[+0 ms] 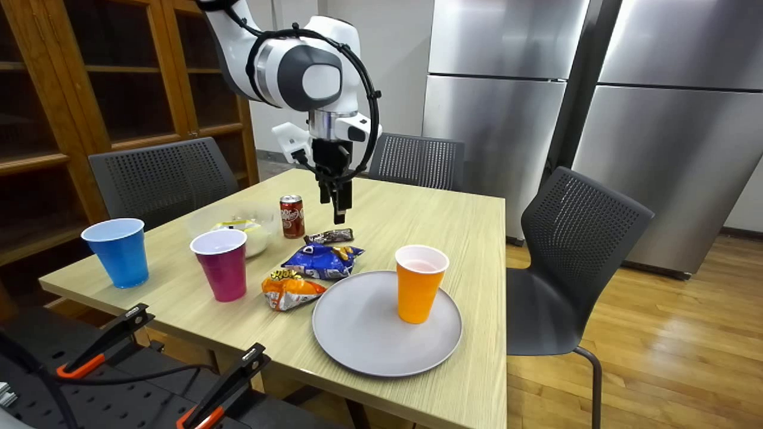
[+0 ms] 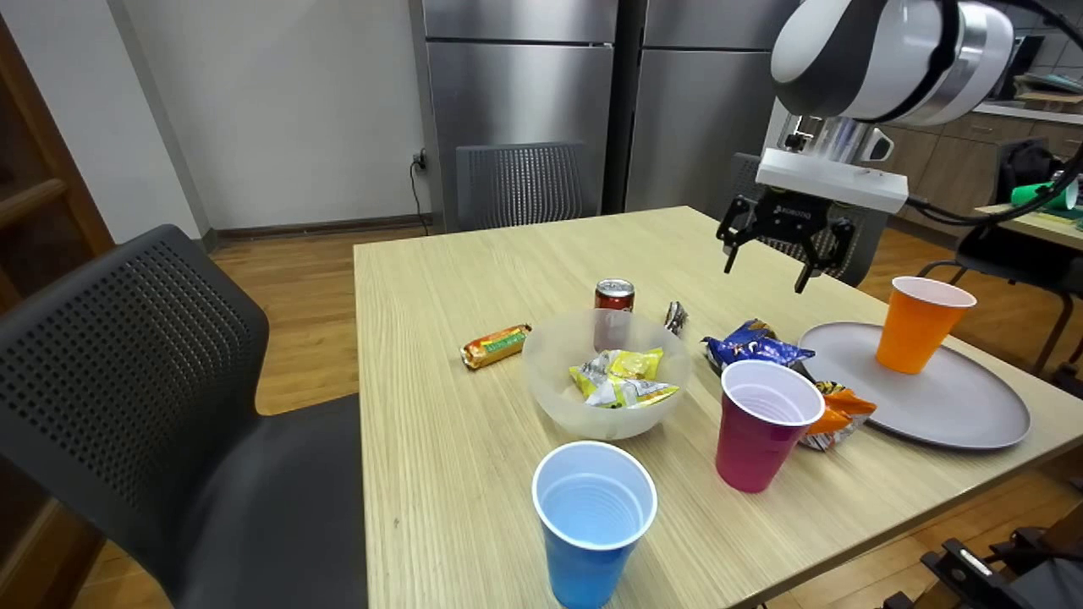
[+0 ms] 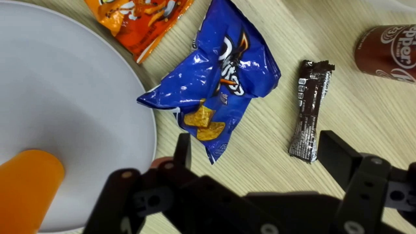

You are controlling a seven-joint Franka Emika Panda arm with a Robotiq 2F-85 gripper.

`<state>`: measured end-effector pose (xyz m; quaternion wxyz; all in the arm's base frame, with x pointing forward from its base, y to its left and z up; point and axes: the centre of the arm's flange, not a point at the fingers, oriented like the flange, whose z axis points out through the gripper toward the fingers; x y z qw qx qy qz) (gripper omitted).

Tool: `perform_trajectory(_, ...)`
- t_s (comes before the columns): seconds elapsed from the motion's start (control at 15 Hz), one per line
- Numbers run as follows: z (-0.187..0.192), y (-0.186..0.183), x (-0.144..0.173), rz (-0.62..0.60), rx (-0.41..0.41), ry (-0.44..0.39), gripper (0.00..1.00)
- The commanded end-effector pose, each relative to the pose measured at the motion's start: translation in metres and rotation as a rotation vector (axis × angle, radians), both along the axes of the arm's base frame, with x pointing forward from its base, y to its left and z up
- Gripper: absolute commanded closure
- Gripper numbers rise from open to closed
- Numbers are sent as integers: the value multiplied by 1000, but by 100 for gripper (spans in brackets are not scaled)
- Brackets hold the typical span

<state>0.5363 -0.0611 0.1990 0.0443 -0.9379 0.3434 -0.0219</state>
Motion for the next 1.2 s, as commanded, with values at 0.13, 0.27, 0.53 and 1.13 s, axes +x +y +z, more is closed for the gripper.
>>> perform_trajectory(0.13, -18, -4, 0, 17, 30, 68, 0)
perform_trajectory(0.27, -24, -2, -2, 20, 28, 87, 0)
perform_trajectory(0.53, -37, 2, -4, 10, 34, 112, 0)
perform_trajectory(1.13, -65, 15, 12, -26, 50, 126, 0)
